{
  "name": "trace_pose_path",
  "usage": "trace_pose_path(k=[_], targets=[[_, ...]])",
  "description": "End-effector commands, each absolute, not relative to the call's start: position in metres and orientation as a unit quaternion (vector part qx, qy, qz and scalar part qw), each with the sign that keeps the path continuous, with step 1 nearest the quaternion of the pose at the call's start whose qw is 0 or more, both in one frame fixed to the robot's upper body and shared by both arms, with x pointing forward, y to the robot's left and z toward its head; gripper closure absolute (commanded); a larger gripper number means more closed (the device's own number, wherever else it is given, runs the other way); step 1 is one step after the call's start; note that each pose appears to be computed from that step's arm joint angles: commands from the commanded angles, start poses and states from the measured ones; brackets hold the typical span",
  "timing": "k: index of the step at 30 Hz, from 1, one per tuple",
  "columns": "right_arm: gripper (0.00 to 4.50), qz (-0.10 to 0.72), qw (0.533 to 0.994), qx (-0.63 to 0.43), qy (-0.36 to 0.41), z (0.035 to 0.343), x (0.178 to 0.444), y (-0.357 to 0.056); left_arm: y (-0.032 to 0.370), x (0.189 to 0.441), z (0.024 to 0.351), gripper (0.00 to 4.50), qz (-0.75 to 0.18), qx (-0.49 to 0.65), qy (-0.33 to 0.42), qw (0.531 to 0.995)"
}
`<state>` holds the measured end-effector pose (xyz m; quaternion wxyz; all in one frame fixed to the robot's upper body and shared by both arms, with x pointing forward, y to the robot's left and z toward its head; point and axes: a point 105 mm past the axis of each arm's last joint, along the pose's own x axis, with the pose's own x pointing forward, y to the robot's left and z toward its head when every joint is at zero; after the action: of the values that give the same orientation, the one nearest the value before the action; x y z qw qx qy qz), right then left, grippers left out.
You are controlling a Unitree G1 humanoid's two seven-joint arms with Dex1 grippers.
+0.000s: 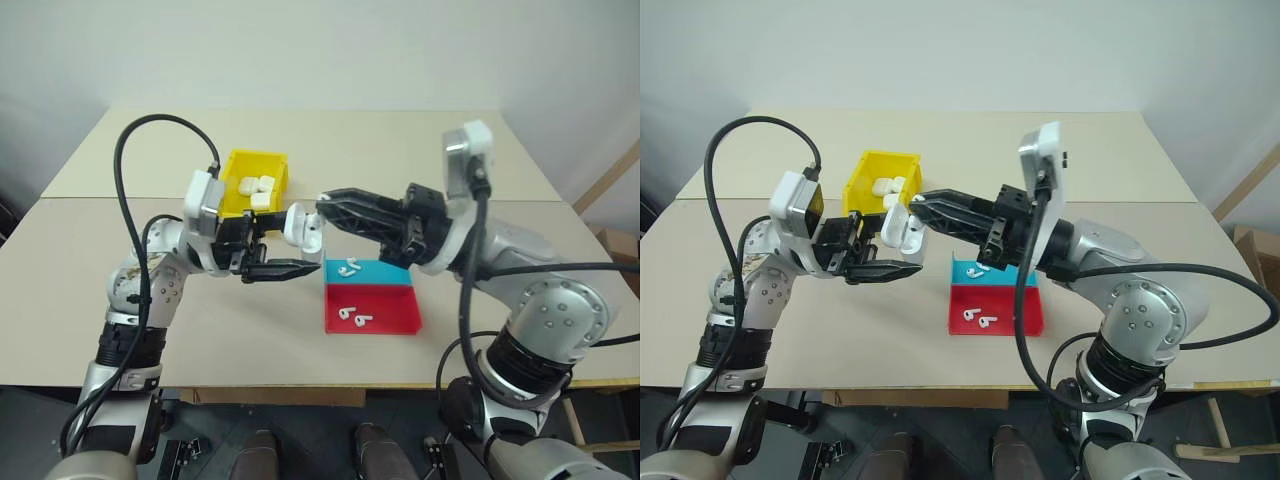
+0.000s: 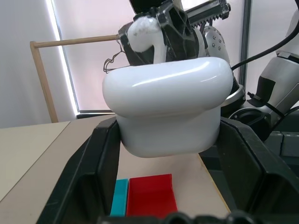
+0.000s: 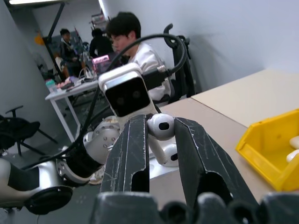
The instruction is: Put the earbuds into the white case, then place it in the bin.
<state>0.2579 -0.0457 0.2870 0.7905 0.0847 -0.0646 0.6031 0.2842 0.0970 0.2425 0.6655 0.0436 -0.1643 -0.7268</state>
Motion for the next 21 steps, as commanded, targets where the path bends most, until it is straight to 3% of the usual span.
trace_pose_path(k=[1, 11, 21], targets=[[3.87, 0.625, 0.773, 0.072, -0.086, 0.293, 0.245, -0.038, 0.098, 0.285, 0.25, 1.69, -0.726, 0.062, -0.178, 0.662], [3.87, 0.648, 0.755, 0.063, -0.077, 0.288, 0.235, -0.036, 0.099, 0.288, 0.25, 1.69, -0.723, 0.069, -0.179, 0.664], [3.87, 0.628, 0.773, 0.054, -0.069, 0.279, 0.245, -0.036, 0.099, 0.287, 0.249, 1.69, -0.722, 0.07, -0.18, 0.665]])
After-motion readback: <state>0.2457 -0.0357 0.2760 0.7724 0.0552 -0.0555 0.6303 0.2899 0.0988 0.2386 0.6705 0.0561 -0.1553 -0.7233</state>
